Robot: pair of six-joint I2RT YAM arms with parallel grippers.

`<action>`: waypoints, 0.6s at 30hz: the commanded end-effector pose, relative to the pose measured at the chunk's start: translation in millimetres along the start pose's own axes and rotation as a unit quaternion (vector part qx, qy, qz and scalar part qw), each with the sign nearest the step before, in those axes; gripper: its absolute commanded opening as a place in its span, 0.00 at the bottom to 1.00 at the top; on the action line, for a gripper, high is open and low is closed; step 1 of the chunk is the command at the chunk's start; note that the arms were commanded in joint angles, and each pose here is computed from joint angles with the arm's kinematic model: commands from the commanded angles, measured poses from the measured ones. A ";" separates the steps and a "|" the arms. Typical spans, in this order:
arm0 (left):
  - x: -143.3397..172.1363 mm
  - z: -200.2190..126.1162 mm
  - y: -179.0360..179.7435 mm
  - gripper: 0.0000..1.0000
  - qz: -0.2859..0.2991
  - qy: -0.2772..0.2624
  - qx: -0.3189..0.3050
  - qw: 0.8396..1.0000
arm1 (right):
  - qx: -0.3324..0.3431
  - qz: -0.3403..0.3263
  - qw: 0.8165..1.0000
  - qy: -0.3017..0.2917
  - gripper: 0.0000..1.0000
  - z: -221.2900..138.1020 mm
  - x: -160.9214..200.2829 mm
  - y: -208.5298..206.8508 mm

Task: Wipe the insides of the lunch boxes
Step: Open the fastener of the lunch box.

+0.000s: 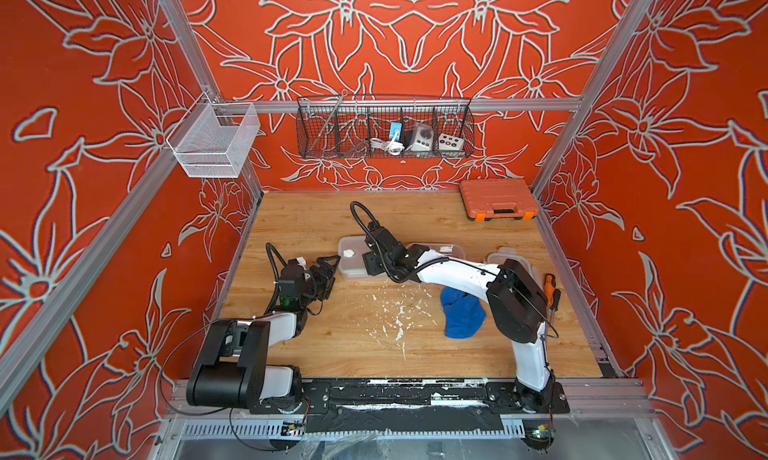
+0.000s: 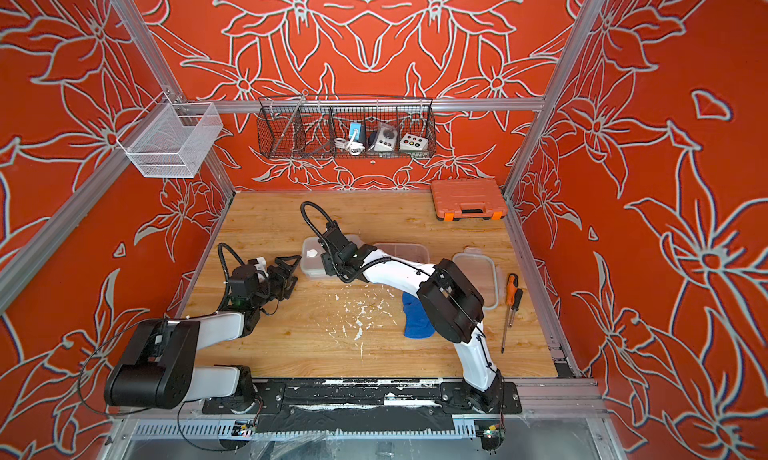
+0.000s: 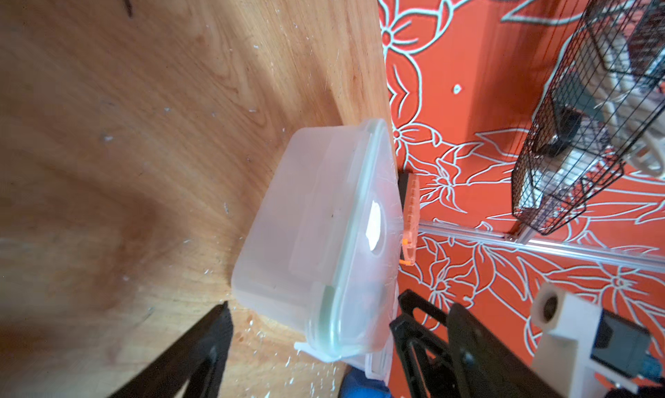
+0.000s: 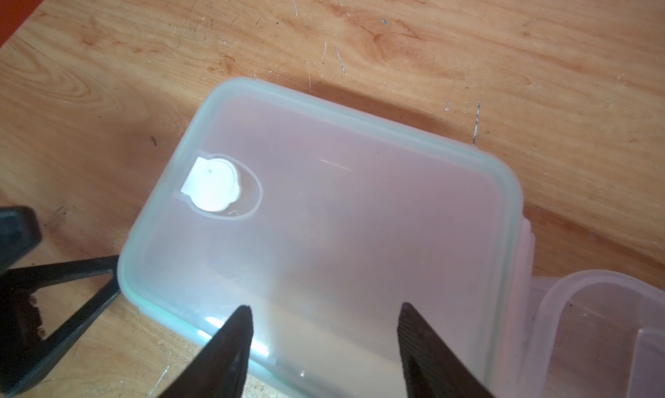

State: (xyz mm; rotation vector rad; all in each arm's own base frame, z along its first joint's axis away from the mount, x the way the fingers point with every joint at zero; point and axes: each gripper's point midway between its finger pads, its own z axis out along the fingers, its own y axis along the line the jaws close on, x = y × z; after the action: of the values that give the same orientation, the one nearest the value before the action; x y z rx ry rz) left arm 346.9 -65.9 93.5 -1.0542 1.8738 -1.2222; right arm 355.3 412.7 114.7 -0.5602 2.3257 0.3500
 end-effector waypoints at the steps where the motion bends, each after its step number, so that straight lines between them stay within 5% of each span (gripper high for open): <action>1: -4.4 1.7 -22.4 0.90 -0.013 -0.008 0.052 0.999 | 0.011 -0.005 1.000 0.002 0.66 4.8 3.0 -3.1; 18: -1.2 26.4 -24.2 0.83 -0.045 -0.002 0.096 0.994 | 0.020 -0.010 1.000 0.015 0.65 10.8 10.1 -7.2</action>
State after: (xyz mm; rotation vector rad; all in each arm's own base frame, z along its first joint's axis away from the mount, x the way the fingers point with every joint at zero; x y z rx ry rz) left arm 367.0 -78.8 84.5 -1.1057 1.7646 -1.3679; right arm 356.4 411.4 108.5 -0.5603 2.3347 0.3344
